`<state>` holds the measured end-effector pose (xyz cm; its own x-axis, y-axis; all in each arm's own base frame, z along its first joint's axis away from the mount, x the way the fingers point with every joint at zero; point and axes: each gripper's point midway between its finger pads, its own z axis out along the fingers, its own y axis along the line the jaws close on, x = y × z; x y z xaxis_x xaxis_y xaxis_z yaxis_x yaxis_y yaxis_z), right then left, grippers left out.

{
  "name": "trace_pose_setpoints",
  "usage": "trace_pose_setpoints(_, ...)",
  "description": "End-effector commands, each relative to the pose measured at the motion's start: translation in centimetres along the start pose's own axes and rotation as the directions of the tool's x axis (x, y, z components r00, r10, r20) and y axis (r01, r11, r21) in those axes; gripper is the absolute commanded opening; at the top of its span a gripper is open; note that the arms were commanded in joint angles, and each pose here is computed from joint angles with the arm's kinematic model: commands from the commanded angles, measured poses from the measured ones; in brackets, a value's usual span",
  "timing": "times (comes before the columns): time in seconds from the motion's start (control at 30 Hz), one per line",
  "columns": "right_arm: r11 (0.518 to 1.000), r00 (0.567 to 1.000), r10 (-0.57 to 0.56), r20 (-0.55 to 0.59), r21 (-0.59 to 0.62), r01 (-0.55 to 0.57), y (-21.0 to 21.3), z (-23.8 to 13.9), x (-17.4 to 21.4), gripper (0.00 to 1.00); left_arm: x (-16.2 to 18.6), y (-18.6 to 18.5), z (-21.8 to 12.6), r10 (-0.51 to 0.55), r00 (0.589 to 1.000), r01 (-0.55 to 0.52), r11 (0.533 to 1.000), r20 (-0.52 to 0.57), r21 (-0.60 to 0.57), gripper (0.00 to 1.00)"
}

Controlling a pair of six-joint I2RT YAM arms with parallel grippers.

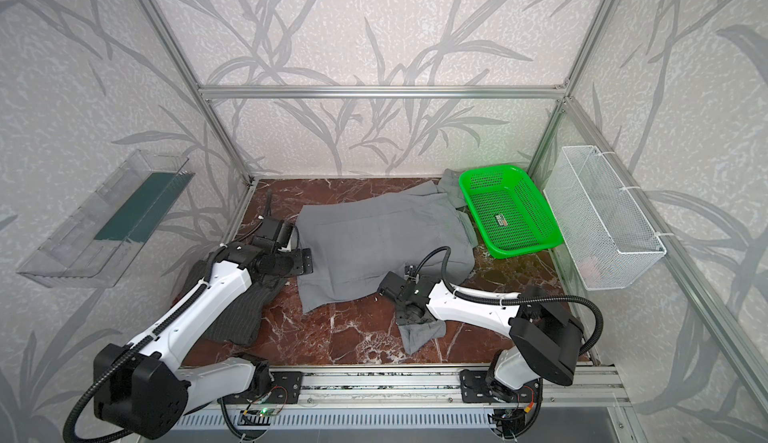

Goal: Fold and stack the long sleeve shirts

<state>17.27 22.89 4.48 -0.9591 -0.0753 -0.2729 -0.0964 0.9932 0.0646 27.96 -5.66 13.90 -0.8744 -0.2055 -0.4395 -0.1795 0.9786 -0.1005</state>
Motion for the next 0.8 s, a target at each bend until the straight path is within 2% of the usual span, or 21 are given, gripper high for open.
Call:
trace_pose_setpoints(0.0,0.997,0.999,-0.044,-0.021,0.065,0.045,-2.1,0.0,1.9,0.49,0.6,0.6,-0.2,0.004,1.0,-0.004,1.0,-0.004,-0.026,0.91)
trace_pose_setpoints(0.17,0.995,0.998,-0.04,-0.046,0.086,0.043,-3.1,0.9,3.3,0.43,0.7,0.5,-0.1,0.01,1.0,-0.01,1.0,-0.008,-0.027,0.91)
trace_pose_setpoints(0.3,0.994,0.998,-0.046,-0.053,0.092,0.051,-3.2,1.4,3.7,0.36,0.8,0.5,-0.1,0.015,1.0,-0.015,0.999,-0.008,-0.033,0.91)
trace_pose_setpoints(0.67,0.998,0.998,-0.045,-0.054,0.041,0.047,-2.9,1.2,4.3,0.0,1.3,0.3,-0.1,0.043,0.999,-0.043,0.997,-0.014,-0.058,0.91)
trace_pose_setpoints(0.77,0.999,0.999,-0.044,-0.016,0.021,0.044,-2.9,-0.3,3.6,0.0,1.8,0.1,-0.1,0.035,0.999,-0.036,0.998,-0.025,-0.046,0.91)
